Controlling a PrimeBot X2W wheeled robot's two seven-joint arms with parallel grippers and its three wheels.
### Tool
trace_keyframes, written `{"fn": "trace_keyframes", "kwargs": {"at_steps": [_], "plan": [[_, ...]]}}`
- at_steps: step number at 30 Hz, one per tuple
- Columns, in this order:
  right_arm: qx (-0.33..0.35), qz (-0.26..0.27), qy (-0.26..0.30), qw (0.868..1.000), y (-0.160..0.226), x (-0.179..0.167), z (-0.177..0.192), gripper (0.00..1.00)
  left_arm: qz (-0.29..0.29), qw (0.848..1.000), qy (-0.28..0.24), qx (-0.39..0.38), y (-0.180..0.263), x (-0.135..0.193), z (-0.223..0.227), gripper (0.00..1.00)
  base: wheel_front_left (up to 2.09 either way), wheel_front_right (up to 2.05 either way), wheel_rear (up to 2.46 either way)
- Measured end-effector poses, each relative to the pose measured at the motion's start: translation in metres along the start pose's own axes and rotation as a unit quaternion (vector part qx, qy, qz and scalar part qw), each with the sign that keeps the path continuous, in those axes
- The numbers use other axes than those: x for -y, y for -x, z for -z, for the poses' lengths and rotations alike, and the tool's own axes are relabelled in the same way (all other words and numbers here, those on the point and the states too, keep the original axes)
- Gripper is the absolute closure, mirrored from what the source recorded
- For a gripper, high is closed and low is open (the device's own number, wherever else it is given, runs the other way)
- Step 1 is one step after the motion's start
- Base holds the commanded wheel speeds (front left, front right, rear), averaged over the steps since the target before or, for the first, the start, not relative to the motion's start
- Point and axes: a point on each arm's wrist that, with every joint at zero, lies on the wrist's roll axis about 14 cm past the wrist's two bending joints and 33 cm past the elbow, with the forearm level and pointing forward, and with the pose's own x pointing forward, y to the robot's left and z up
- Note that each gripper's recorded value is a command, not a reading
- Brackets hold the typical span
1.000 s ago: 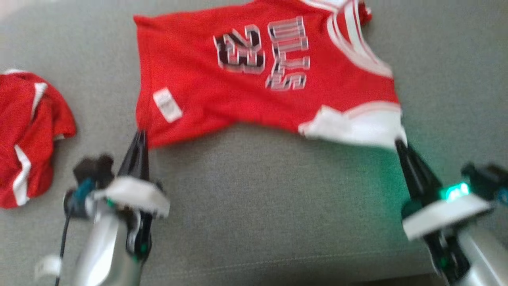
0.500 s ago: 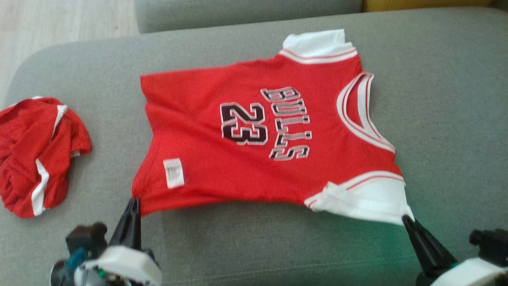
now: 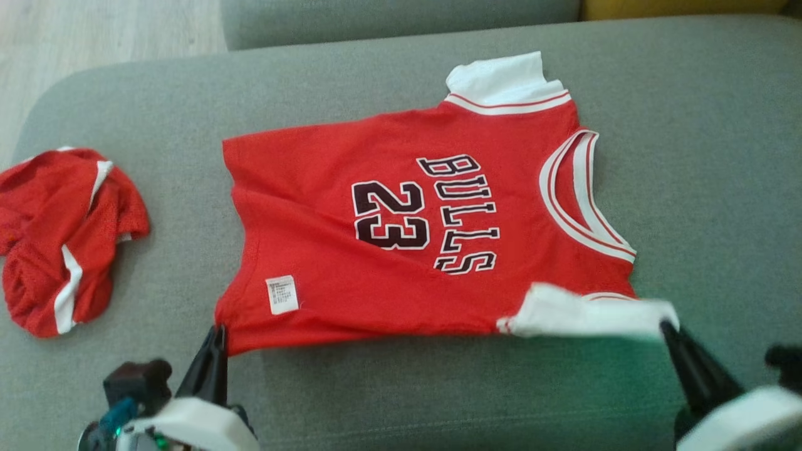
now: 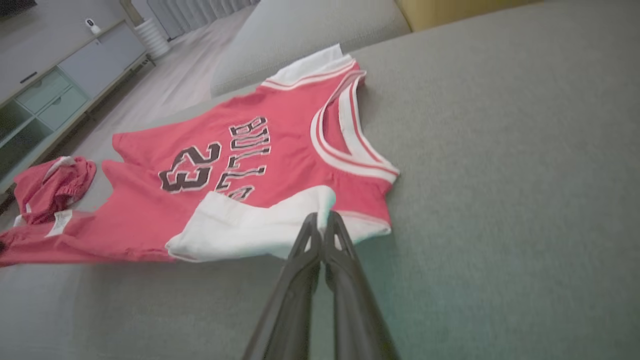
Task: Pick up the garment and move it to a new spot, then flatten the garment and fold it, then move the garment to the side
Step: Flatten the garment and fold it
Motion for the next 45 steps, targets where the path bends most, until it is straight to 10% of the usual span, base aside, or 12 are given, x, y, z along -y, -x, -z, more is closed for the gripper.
{"fn": "trace_keyframes", "kwargs": {"at_steps": [23, 25, 26, 27, 45], "plan": [[-0.003, -0.057, 0.133, 0.99, -0.161, 0.012, -0.056, 1.0, 0.023, 0.999, 0.01, -0.044, -0.09, 0.006, 0.001, 1.0, 0.0, 0.0, 0.0], [-0.018, -0.057, 0.13, 0.99, -0.166, 0.013, -0.045, 0.16, 0.021, 0.997, 0.014, -0.072, -0.09, 0.005, 0.018, 1.0, 0.0, 0.0, 0.0], [-0.02, -0.057, 0.128, 0.99, -0.167, 0.014, -0.042, 0.0, 0.021, 0.996, 0.017, -0.083, -0.089, 0.006, 0.025, 0.8, 0.0, 0.0, 0.0], [-0.008, -0.053, 0.124, 0.991, -0.168, 0.017, -0.041, 0.0, 0.019, 0.995, 0.025, -0.095, -0.087, 0.006, 0.031, 0.0, 0.0, 0.0, 0.0], [0.18, -0.001, 0.132, 0.975, -0.091, 0.005, -0.082, 0.0, 0.01, 0.985, -0.031, 0.17, -0.055, 0.018, -0.074, 0.0, 0.0, 0.0, 0.0]]}}
